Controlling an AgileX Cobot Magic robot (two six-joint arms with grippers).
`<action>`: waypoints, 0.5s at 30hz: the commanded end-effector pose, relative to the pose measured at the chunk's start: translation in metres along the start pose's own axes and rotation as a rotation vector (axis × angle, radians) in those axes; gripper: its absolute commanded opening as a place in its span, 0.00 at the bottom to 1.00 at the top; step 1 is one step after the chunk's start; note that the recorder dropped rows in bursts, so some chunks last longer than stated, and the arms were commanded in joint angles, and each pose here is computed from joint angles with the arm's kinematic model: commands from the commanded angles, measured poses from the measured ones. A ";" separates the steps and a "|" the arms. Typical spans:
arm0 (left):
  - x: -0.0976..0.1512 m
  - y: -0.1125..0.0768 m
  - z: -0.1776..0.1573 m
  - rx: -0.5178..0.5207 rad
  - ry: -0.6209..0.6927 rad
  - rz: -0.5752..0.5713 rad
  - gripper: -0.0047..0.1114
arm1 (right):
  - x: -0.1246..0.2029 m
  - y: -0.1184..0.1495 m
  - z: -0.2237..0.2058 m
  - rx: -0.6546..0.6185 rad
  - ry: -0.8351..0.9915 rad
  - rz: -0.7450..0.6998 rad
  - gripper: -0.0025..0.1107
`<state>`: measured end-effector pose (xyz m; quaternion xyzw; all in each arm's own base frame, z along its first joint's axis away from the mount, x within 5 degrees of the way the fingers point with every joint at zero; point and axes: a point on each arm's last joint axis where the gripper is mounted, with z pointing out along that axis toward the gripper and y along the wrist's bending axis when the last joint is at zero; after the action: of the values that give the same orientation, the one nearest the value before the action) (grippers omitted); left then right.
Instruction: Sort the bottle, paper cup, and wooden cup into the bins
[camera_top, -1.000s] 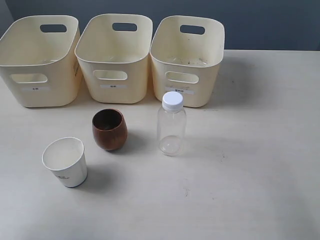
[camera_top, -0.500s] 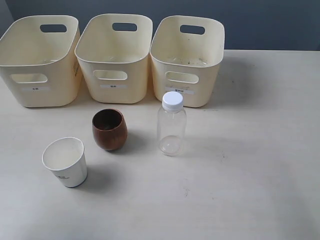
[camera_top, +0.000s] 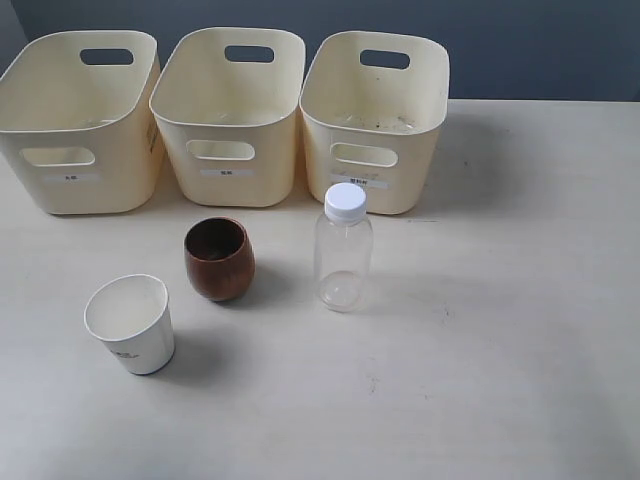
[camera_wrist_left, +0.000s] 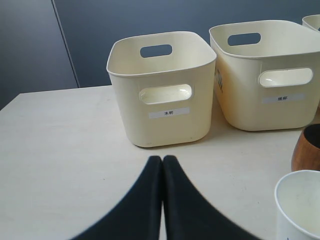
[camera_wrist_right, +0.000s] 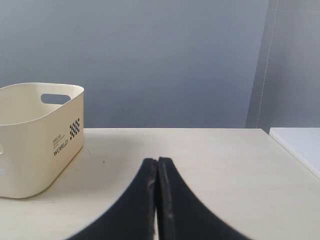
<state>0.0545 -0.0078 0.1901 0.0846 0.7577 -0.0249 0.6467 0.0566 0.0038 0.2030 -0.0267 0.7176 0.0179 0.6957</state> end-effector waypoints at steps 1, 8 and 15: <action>-0.002 0.000 0.000 0.002 -0.012 0.000 0.04 | 0.000 0.000 0.000 -0.005 -0.008 -0.001 0.02; -0.002 0.000 0.000 0.002 -0.012 0.000 0.04 | -0.012 -0.001 -0.001 -0.004 -0.142 0.173 0.02; -0.002 0.000 0.000 0.002 -0.012 0.000 0.04 | -0.013 -0.002 -0.001 -0.024 -0.150 0.606 0.02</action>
<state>0.0545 -0.0078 0.1901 0.0846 0.7577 -0.0249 0.6467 0.0563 0.0025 0.2148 0.1591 0.6523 0.2101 0.7106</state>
